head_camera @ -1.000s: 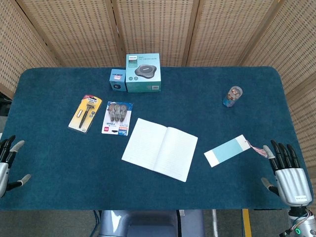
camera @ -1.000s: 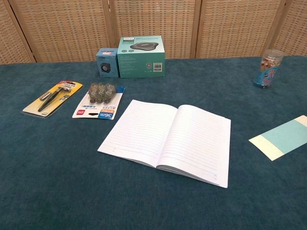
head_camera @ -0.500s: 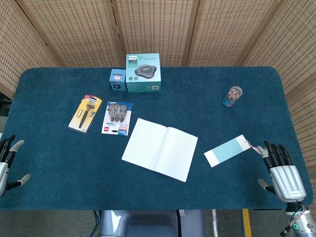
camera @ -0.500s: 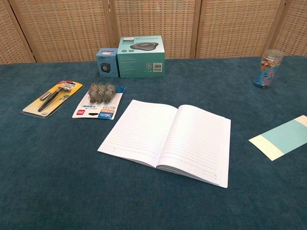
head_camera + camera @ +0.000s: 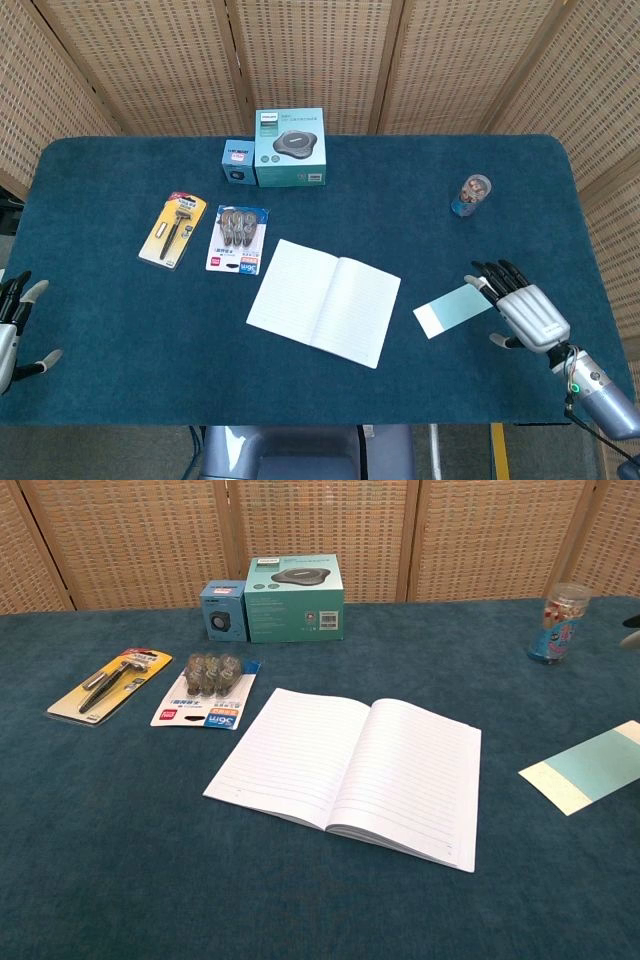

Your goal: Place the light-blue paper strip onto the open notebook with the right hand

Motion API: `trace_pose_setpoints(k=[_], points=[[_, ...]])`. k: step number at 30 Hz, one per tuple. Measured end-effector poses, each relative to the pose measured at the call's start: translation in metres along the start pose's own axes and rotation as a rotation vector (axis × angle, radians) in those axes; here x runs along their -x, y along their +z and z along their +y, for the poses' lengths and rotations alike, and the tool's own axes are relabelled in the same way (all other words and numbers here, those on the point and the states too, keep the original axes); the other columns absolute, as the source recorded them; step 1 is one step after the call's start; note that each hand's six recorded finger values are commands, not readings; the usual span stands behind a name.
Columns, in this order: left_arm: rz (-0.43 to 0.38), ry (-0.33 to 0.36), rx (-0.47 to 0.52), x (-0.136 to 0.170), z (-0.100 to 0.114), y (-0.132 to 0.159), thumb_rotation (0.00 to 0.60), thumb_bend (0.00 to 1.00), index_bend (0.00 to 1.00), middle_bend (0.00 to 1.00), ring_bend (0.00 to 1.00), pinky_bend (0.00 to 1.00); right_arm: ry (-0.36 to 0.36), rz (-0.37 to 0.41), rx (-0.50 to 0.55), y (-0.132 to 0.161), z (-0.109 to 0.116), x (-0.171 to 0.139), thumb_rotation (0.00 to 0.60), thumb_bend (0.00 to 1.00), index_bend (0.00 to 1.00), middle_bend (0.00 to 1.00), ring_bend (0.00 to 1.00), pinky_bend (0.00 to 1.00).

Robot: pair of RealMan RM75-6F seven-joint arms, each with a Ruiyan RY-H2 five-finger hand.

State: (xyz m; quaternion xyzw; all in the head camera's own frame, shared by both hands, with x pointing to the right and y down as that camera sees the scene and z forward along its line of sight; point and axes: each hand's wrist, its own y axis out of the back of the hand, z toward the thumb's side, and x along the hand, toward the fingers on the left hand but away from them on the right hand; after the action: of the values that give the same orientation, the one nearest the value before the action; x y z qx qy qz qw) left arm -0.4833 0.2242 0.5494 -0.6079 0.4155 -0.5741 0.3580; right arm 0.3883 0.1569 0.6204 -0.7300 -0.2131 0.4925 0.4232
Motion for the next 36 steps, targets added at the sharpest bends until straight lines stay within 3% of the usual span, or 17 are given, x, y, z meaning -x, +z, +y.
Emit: trace_pose_setpoints(k=[2, 4, 7, 18, 36], points=[[0.004, -0.006, -0.002, -0.002, -0.001, 0.000, 0.600, 0.00, 0.00, 0.00, 0.00, 0.00, 0.030, 0.006, 0.039, -0.002, -0.004, 0.010, 0.600, 0.59, 0.13, 0.00, 0.00, 0.00], [0.006, -0.011, -0.004, -0.003, -0.002, 0.000, 0.600, 0.00, 0.00, 0.00, 0.00, 0.00, 0.067, 0.012, 0.088, -0.003, -0.008, 0.021, 0.600, 0.82, 0.13, 0.00, 0.00, 0.00], [0.008, -0.020, -0.008, -0.005, -0.004, 0.000, 0.600, 0.00, 0.00, 0.00, 0.00, 0.00, 0.130, 0.002, 0.116, -0.010, -0.016, 0.037, 0.600, 1.00, 0.13, 0.01, 0.00, 0.00], [0.011, -0.031, -0.009, -0.007, -0.006, 0.001, 0.600, 0.00, 0.00, 0.00, 0.00, 0.00, 0.263, -0.113, 0.021, -0.036, -0.047, 0.063, 0.600, 1.00, 0.14, 0.04, 0.00, 0.00], [0.008, -0.032, -0.008, -0.008, -0.006, 0.001, 0.600, 0.00, 0.00, 0.00, 0.00, 0.00, 0.330, -0.183, -0.071, -0.048, -0.076, 0.065, 0.600, 1.00, 0.14, 0.05, 0.00, 0.00]])
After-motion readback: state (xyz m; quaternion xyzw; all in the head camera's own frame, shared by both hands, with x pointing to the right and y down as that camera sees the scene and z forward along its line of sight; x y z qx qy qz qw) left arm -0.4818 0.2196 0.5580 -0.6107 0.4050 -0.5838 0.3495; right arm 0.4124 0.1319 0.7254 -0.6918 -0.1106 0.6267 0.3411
